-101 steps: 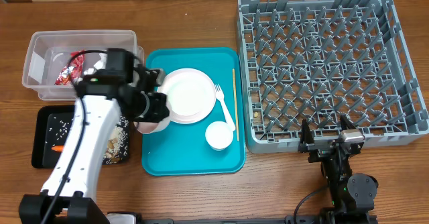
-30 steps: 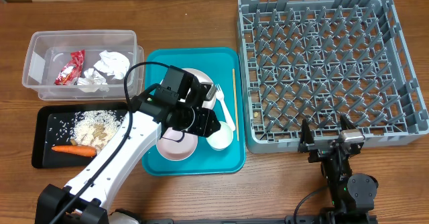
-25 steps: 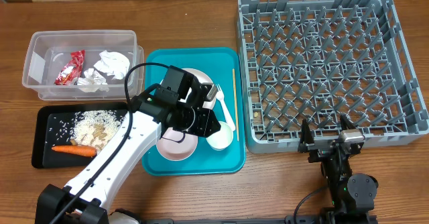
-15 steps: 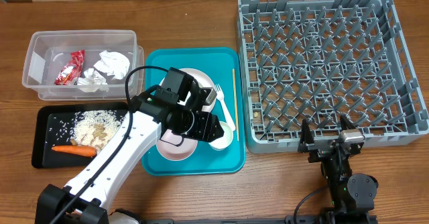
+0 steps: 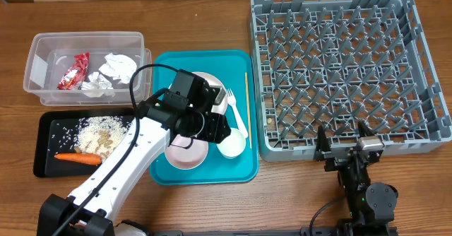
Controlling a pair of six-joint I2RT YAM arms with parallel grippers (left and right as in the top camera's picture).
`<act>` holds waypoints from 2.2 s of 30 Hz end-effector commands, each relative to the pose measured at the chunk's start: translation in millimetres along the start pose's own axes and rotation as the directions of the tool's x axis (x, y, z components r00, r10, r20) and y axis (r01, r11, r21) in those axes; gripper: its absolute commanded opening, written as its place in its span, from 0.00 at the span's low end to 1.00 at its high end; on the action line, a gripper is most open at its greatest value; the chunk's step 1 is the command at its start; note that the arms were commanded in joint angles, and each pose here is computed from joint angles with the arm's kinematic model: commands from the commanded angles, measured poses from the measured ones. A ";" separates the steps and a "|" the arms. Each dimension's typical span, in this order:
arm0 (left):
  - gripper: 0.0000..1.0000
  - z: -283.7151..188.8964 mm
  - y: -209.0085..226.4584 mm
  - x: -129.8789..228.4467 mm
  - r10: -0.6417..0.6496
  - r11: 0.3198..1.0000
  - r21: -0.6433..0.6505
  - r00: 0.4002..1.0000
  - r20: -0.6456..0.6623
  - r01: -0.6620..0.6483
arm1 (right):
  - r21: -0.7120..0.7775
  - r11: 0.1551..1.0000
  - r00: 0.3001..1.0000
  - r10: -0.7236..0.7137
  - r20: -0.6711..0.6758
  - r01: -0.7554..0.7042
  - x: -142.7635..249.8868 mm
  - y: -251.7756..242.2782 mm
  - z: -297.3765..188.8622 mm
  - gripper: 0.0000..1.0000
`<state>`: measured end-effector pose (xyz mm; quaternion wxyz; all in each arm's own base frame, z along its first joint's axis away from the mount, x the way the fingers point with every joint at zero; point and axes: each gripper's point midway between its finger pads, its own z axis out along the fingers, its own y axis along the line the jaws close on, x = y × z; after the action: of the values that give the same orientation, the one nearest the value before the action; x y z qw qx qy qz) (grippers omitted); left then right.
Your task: Sort waste into correct bins and load items into the dishwasher
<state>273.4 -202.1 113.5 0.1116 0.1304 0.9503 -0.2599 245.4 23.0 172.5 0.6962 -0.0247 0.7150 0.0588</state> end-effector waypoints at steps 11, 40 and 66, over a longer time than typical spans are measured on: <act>0.53 -9.4 -0.1 -12.6 0.002 0.999 -0.034 0.998 0.057 0.000 | -0.015 1.000 1.000 -0.001 0.004 0.001 1.8 3.1 0.1 1.00; 0.76 -9.2 0.8 -7.9 -0.017 0.999 -0.036 0.999 0.038 0.018 | -0.114 0.985 0.985 0.140 0.097 -0.129 -167.3 28.9 -56.3 1.00; 0.78 -9.2 2.2 1.9 -0.073 0.997 -0.039 0.997 0.001 0.073 | -0.357 0.905 0.958 0.149 -0.246 -0.233 -222.8 85.1 -67.2 0.47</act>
<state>268.4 -192.5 107.1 0.0923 0.0976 0.9622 -0.2370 181.6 84.6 395.5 0.5888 -0.0850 0.7634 0.2514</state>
